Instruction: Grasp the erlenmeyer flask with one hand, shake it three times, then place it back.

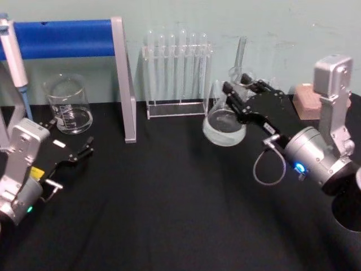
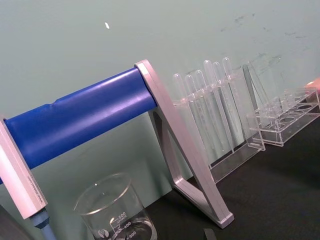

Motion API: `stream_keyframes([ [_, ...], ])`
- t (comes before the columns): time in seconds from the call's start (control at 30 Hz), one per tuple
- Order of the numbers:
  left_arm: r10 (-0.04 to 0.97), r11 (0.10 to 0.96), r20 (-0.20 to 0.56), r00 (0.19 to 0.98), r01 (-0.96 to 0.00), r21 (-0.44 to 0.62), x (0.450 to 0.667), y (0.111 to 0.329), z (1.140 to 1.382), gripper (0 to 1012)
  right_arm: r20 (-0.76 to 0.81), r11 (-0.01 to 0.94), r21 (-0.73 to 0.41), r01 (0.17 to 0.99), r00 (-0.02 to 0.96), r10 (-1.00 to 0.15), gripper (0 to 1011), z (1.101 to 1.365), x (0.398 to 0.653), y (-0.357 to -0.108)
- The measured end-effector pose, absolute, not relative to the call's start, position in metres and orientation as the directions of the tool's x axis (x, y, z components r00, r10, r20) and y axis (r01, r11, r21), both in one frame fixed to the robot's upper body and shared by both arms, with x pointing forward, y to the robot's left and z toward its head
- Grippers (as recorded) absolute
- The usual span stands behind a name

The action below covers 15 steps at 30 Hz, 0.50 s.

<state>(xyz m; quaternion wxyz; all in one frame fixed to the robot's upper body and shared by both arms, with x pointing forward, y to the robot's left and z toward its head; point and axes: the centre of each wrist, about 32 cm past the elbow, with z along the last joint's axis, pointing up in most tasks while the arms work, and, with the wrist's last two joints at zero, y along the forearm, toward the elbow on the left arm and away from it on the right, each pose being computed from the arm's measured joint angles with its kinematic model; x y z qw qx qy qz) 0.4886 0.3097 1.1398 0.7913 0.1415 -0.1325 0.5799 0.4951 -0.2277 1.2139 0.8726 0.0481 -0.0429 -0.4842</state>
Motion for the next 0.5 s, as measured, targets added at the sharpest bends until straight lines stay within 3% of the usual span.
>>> stream_keyframes([
  [0.23, 0.880, 0.287, 0.374, 0.292, -0.955, 0.070, 0.4886, 0.3097, 1.1398, 1001, 0.005, 0.449, 0.129, 0.884, 0.452, -0.892, 449, 1.2161, 0.4943, -0.2361],
  [0.5, 0.880, 0.287, 0.374, 0.292, -0.955, 0.070, 0.4886, 0.3097, 1.1398, 1001, 0.001, 0.440, 0.126, 0.889, 0.443, -0.897, 449, 1.2161, 0.4938, -0.2377],
])
